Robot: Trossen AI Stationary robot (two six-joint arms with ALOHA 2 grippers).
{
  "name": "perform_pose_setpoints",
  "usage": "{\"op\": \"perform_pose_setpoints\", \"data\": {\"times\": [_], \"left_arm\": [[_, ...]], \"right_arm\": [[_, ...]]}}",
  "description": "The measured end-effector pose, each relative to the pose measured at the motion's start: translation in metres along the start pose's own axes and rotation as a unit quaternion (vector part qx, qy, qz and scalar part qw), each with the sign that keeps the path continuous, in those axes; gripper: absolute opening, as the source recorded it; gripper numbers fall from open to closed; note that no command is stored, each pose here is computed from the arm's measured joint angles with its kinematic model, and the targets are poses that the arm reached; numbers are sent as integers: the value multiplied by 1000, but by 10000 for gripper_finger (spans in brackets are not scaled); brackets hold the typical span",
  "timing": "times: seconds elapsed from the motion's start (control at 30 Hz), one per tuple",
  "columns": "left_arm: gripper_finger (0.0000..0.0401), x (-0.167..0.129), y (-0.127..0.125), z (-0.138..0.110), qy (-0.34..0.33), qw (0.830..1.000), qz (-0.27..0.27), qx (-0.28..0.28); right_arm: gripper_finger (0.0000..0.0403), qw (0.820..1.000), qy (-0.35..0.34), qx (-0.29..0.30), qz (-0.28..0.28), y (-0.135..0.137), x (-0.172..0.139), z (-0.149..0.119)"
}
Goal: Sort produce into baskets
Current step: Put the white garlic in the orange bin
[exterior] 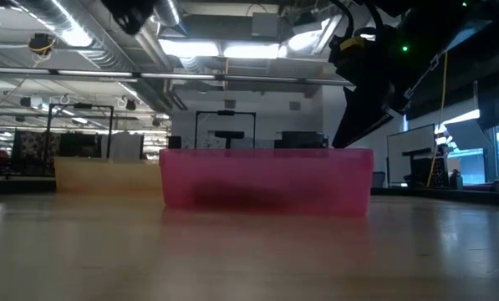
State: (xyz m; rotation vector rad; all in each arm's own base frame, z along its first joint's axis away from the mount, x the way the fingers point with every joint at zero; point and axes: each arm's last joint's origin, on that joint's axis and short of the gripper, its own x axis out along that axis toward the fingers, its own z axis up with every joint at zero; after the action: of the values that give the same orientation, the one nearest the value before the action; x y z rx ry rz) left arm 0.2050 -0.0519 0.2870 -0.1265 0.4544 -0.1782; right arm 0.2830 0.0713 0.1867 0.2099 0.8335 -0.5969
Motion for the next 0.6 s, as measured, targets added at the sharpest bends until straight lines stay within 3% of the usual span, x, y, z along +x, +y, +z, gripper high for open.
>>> {"op": "perform_pose_setpoints", "data": {"times": [0.27, 0.43, 0.6], "left_arm": [[142, 19, -66, 8, 89, 994, -70, -9], [142, 25, -95, -8, 154, 982, -86, -64], [142, 23, -113, -30, 232, 962, -68, -126]], "right_arm": [[73, 1000, 0, 0, 0, 0, 0, 0], [73, 1000, 0, -1, 0, 0, 0, 0], [73, 1000, 0, -12, 0, 0, 0, 0]]}}
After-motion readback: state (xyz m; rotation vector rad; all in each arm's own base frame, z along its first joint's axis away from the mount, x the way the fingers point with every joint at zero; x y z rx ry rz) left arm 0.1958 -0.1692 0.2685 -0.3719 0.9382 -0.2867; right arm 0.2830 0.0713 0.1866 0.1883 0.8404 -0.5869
